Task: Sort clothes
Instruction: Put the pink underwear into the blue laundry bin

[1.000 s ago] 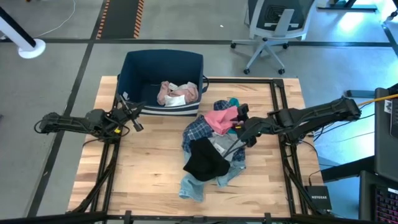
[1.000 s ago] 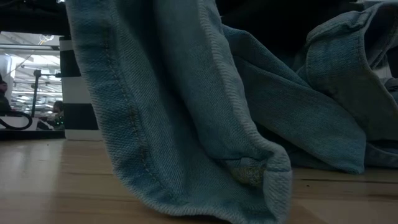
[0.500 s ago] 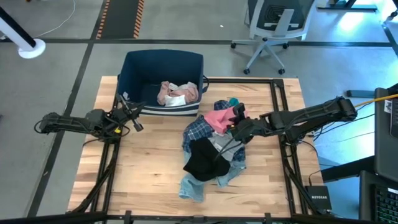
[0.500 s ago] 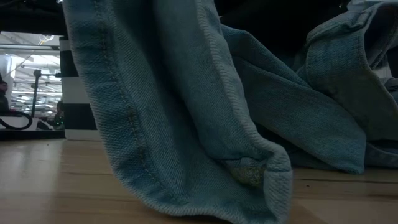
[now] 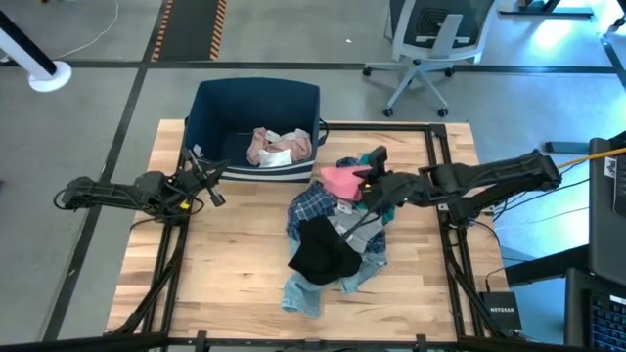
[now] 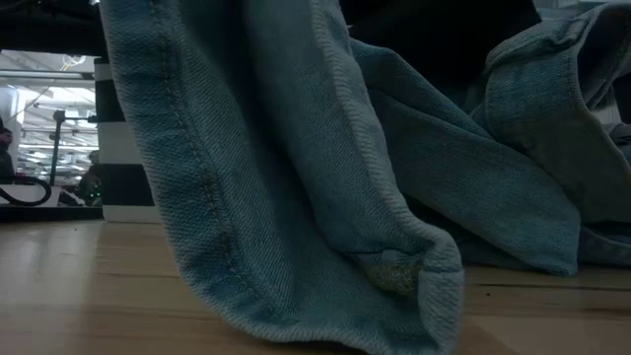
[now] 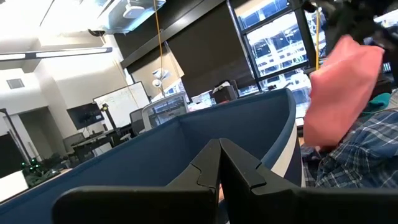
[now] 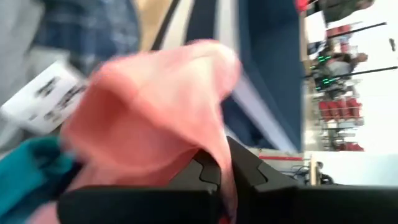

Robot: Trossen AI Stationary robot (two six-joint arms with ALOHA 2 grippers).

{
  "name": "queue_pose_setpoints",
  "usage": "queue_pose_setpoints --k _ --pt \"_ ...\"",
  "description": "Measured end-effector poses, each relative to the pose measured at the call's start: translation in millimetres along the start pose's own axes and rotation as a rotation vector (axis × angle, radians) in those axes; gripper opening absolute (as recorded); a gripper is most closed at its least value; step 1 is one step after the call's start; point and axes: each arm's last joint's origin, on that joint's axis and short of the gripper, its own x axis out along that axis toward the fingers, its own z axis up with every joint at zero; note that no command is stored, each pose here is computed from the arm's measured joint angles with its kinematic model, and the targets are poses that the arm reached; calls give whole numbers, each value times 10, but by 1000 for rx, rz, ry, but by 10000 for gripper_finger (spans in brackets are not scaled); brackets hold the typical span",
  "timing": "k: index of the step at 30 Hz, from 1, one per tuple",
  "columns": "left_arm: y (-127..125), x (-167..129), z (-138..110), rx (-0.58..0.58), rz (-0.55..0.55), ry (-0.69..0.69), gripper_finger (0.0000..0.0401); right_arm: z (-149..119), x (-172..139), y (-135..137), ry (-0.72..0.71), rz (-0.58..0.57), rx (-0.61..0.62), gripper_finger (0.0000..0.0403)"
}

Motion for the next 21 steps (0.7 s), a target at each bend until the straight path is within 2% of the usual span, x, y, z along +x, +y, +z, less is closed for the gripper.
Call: queue_pose_setpoints --k 10,15,21 --pt "0 0 0 0 0 0 1 193 -195 -477 -139 -209 -12 6" --pt "0 0 0 -1 0 0 1 187 -176 -705 -218 -309 -1 16" --pt "0 0 0 0 0 0 1 95 -127 -980 -289 -442 18 10"
